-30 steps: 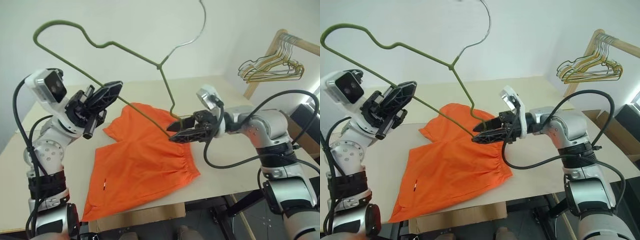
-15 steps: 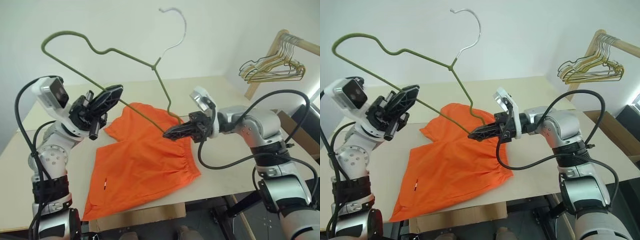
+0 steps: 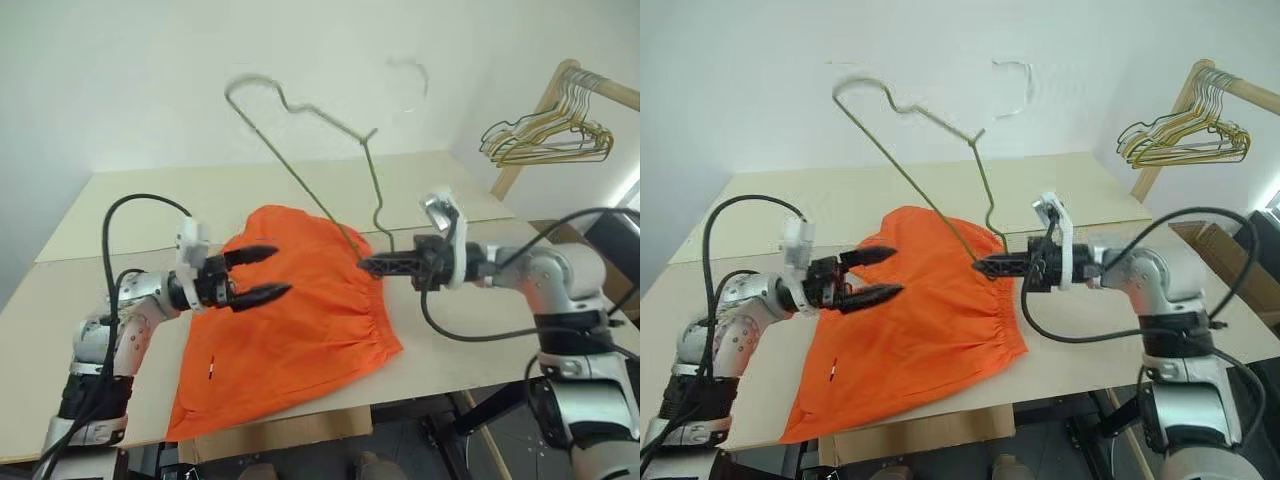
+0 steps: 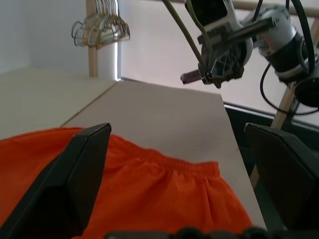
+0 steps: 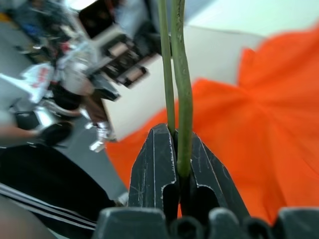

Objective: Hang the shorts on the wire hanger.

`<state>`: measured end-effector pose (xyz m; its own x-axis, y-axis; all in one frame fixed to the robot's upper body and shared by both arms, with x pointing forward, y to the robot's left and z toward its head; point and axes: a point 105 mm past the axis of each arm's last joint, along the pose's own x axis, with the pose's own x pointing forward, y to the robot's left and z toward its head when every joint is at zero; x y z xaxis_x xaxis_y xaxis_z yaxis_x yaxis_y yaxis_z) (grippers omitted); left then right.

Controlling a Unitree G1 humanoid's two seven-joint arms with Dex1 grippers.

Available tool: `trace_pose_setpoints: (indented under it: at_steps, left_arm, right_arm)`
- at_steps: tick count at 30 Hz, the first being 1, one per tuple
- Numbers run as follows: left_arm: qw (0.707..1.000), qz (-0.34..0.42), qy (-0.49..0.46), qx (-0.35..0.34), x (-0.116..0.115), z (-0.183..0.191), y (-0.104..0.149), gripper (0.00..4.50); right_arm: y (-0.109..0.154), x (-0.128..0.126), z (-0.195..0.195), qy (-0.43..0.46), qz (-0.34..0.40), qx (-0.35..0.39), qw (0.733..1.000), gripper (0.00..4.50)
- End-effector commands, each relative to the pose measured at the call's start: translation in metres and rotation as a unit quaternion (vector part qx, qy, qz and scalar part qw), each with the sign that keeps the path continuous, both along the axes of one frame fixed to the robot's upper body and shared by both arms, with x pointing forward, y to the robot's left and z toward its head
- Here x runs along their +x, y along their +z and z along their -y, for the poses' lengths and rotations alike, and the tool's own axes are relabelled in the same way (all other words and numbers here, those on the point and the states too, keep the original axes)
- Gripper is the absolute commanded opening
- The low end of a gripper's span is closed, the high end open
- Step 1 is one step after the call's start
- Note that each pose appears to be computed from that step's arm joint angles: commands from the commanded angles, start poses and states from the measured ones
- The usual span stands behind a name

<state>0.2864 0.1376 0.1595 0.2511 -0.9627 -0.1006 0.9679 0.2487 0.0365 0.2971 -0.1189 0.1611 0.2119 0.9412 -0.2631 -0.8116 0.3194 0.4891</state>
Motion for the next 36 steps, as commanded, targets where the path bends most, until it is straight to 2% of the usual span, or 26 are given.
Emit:
trace_pose_setpoints:
  at_steps: [1,4,7,14,18,22,32,36]
  left_arm:
    - [0.997,0.051,-0.040,0.049,-0.008,0.009,0.003,4.48]
    - [0.992,0.063,-0.056,0.097,-0.011,0.011,-0.003,4.48]
    - [0.987,0.064,-0.079,0.122,-0.015,0.010,-0.007,4.48]
    - [0.985,0.065,-0.085,0.136,-0.014,0.005,-0.016,4.48]
    - [0.985,0.063,-0.091,0.133,-0.017,0.008,-0.018,4.48]
    - [0.984,0.064,-0.091,0.139,-0.018,0.009,-0.022,4.48]
    - [0.987,0.061,-0.066,0.133,-0.018,0.003,-0.022,4.48]
    - [0.987,0.054,-0.055,0.142,-0.024,-0.001,-0.029,4.48]
  right_arm:
    - [-0.011,-0.012,0.010,-0.028,-0.051,-0.025,0.998,0.00]
    - [-0.033,-0.028,0.038,-0.073,-0.138,-0.024,0.987,0.00]
    - [-0.041,-0.046,0.059,-0.093,-0.205,-0.007,0.974,0.00]
    - [-0.053,-0.078,0.109,-0.152,-0.302,-0.004,0.941,0.00]
    - [-0.066,-0.085,0.130,-0.180,-0.328,-0.016,0.927,0.00]
    - [-0.074,-0.084,0.137,-0.185,-0.330,-0.026,0.925,0.00]
    - [-0.093,-0.077,0.115,-0.145,-0.343,-0.027,0.928,0.00]
    - [-0.091,-0.070,0.103,-0.123,-0.337,-0.016,0.933,0.00]
